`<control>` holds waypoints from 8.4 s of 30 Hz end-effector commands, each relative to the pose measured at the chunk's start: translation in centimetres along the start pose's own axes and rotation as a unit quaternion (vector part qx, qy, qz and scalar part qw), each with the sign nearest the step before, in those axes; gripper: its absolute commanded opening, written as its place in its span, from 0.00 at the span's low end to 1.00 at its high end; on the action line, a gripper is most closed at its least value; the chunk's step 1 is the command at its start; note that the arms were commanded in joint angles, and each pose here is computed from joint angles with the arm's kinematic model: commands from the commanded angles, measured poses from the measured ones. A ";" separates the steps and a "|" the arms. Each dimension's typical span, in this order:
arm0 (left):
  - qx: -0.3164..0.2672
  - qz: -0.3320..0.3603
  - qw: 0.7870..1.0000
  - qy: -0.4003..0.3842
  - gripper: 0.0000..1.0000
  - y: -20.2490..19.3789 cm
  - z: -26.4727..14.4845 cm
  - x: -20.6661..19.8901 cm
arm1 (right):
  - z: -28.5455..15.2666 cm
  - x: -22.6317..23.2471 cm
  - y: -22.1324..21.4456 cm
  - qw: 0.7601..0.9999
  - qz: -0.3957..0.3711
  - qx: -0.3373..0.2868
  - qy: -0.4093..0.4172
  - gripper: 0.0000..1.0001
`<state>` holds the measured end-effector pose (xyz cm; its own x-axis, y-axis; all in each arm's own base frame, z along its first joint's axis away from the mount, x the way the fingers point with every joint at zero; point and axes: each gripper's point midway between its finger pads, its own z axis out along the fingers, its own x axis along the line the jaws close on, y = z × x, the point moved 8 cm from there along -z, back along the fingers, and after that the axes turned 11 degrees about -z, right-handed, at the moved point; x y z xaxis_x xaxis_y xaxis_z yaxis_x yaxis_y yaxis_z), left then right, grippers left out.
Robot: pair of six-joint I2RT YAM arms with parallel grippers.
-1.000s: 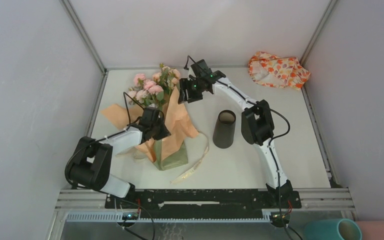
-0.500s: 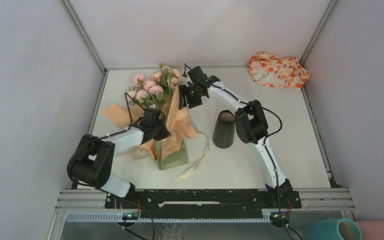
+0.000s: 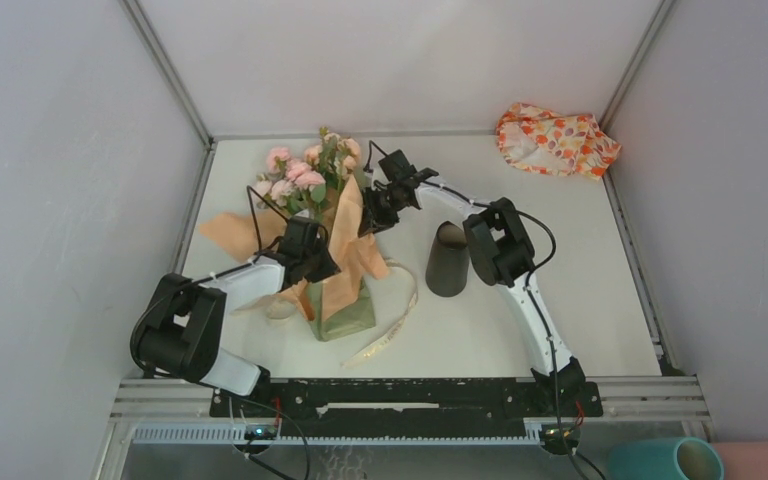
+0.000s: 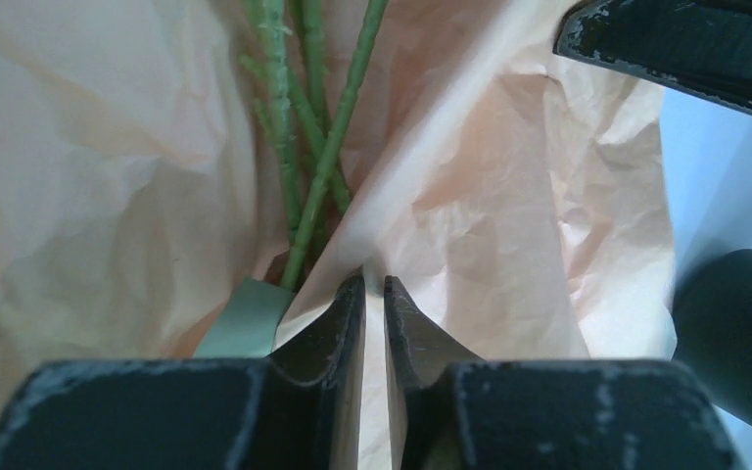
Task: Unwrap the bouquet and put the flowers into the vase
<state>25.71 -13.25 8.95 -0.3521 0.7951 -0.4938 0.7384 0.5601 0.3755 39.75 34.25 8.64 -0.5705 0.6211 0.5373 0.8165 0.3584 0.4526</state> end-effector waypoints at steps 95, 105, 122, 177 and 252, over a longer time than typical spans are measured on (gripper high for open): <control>-0.072 -0.116 0.982 0.131 0.14 5.3 1.1 4.3 | -24.7 -11.9 -3.3 0.904 0.218 -0.063 -0.363 0.10; -0.115 -0.195 0.968 0.111 0.14 9.4 -1.1 5.7 | -29.0 -8.2 -1.6 0.894 0.187 -0.139 -0.382 0.34; -0.051 -0.072 0.988 -0.127 0.17 8.5 -4.2 -2.4 | -32.9 14.3 2.2 0.915 -0.103 -0.313 -0.233 0.64; 0.016 0.065 0.978 -0.199 0.19 -1.4 -14.7 -4.0 | -3.7 11.2 -10.1 0.977 -0.152 0.148 -0.039 0.42; -0.021 0.182 0.962 -0.201 0.23 -6.8 -22.1 -6.0 | -9.1 13.2 -8.6 0.979 -0.071 0.092 -0.169 0.48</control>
<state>6.87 -19.10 18.05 0.2154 0.7509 -0.6243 0.9448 0.0015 0.3277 21.65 31.36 14.23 -0.6369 0.7463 0.1931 0.7698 0.6022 0.2118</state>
